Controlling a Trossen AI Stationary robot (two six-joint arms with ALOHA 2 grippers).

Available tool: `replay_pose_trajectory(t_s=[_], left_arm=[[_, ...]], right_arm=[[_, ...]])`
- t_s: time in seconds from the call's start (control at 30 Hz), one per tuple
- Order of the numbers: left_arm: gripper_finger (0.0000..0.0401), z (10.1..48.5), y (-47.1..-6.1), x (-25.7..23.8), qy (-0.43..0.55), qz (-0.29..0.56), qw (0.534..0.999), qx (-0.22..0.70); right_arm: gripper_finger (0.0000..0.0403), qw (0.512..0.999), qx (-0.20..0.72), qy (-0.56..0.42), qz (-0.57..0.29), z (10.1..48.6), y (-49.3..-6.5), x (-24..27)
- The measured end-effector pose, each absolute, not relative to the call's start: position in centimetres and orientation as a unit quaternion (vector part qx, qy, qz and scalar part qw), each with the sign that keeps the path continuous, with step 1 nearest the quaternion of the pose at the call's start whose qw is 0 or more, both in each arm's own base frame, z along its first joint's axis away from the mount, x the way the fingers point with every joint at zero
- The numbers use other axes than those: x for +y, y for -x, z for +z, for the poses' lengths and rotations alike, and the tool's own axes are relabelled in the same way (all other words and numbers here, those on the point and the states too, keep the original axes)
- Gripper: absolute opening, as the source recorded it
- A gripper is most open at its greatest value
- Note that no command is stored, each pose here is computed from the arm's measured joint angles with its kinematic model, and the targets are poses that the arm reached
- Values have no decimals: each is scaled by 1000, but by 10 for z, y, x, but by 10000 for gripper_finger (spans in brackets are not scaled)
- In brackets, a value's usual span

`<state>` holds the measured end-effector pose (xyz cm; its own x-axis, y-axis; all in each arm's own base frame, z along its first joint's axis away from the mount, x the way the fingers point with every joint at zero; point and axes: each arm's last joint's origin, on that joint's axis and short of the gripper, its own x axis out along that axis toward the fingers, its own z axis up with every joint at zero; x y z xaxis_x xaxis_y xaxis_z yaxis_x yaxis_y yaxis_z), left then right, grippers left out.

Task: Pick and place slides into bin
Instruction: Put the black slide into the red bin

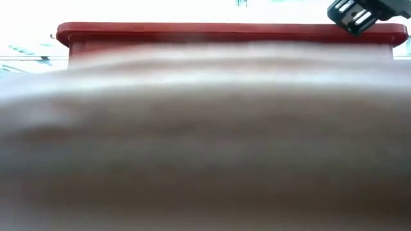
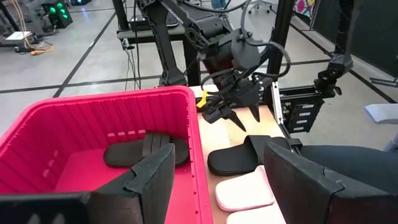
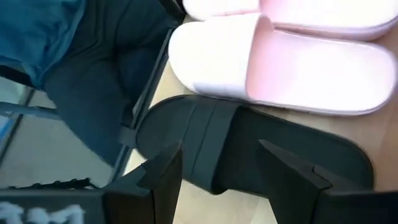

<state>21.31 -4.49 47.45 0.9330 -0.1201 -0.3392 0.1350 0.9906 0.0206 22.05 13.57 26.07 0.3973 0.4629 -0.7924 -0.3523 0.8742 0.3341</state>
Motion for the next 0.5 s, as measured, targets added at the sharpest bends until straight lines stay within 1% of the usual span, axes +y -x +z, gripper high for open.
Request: replay_pose_trajectory(t_s=[0.17,0.23,0.4,0.5], left_arm=[[241,475,-213,-45,-24,-64,983,171],[241,475,-213,-45,-24,-64,983,171],[241,474,-213,-45,-23,-64,983,171],[241,474,-213,-45,-23,-64,983,172]], right_arm=[[192,851,489,-2,189,258,-221,129],[192,850,495,12,181,256,-221,126],[192,855,487,14,178,257,-226,119],[192,862,465,9,199,260,-230,120]])
